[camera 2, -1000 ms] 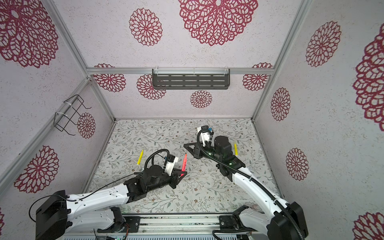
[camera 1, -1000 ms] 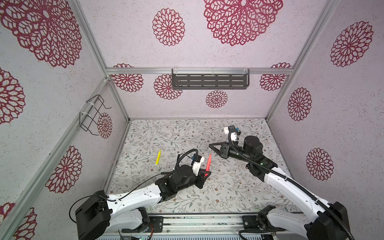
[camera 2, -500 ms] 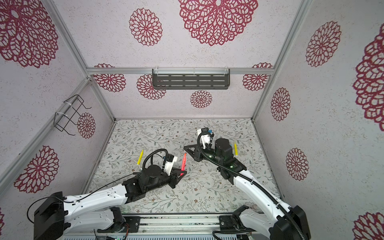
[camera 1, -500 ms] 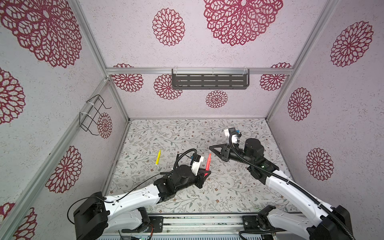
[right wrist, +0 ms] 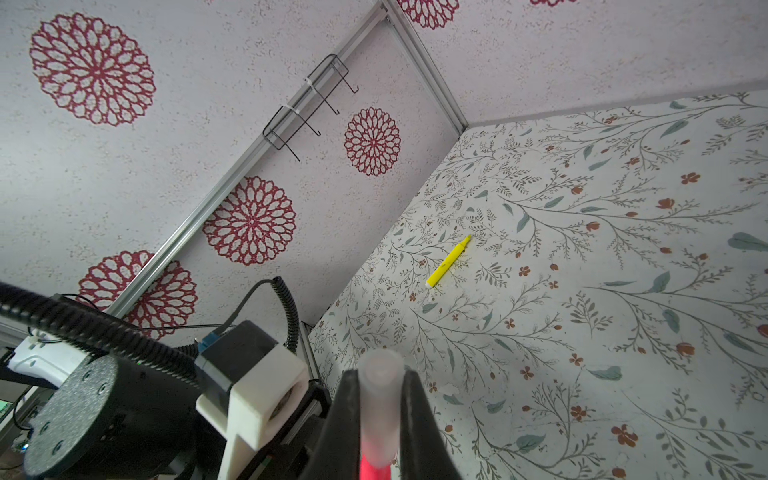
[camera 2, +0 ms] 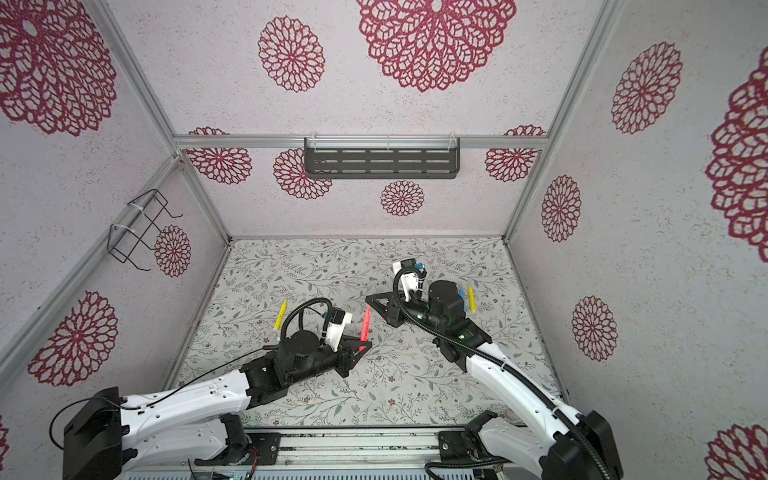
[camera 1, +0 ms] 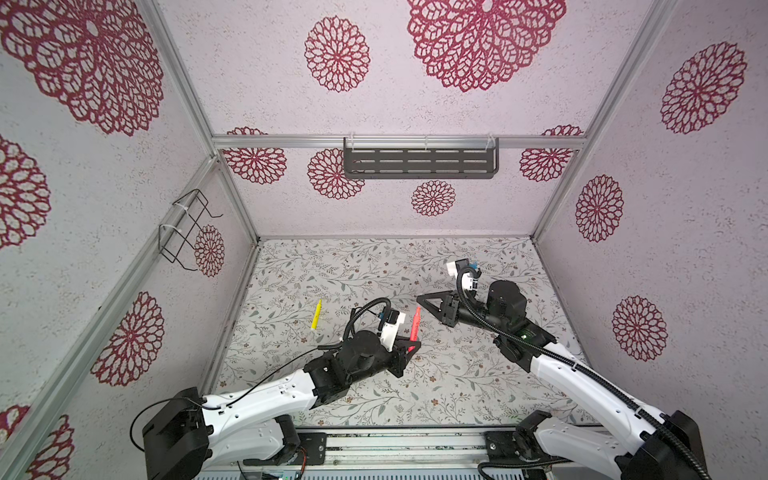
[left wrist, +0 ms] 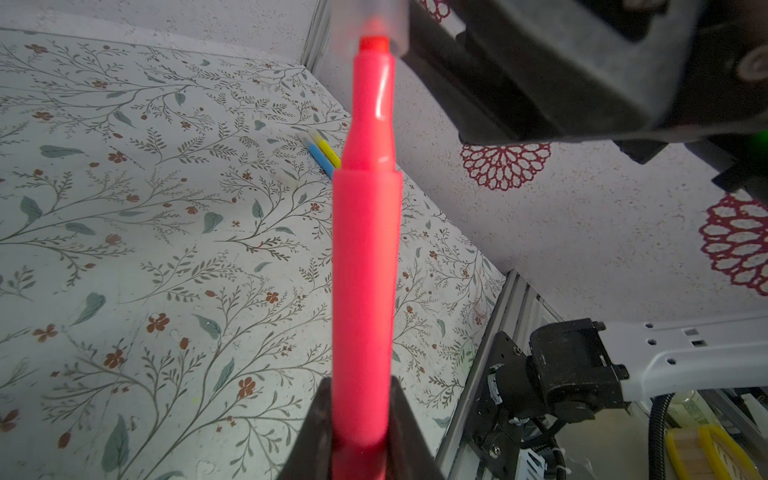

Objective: Insert the pens into the pen caps
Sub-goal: 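Bring the pink cap over the pink highlighter tip with the right gripper, then press the pink cap down onto the highlighter tip with the right gripper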

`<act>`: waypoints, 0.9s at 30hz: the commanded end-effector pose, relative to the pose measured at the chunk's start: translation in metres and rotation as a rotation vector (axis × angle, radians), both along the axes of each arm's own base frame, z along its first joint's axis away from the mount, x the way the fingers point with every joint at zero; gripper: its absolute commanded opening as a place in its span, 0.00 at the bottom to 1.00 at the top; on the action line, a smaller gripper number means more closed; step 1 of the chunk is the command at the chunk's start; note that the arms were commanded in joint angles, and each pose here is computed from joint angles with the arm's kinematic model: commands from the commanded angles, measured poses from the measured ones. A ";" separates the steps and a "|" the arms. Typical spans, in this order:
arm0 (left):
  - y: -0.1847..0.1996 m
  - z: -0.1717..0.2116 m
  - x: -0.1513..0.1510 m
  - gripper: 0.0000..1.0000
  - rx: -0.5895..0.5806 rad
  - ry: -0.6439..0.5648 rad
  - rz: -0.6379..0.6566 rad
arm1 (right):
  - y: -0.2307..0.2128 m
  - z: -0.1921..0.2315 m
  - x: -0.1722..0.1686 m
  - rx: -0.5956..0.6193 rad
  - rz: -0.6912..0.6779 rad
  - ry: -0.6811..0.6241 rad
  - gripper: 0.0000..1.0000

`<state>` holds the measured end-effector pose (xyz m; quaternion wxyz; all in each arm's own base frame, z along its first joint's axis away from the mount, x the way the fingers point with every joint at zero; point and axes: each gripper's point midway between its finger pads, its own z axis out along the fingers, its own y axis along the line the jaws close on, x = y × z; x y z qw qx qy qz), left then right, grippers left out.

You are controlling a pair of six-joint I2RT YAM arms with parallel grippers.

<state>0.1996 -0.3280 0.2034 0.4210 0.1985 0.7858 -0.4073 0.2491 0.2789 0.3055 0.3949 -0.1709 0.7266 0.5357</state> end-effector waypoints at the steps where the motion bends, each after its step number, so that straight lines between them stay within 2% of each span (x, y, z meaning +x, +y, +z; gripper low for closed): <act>1: 0.001 0.007 -0.002 0.00 -0.025 -0.018 0.004 | 0.000 0.025 -0.008 0.055 0.010 -0.073 0.00; 14: 0.006 0.021 -0.008 0.00 -0.062 -0.042 -0.012 | 0.007 0.029 -0.028 0.053 0.063 -0.103 0.00; 27: 0.008 0.062 -0.025 0.00 -0.178 -0.107 -0.099 | 0.012 0.054 -0.062 0.102 0.179 -0.191 0.00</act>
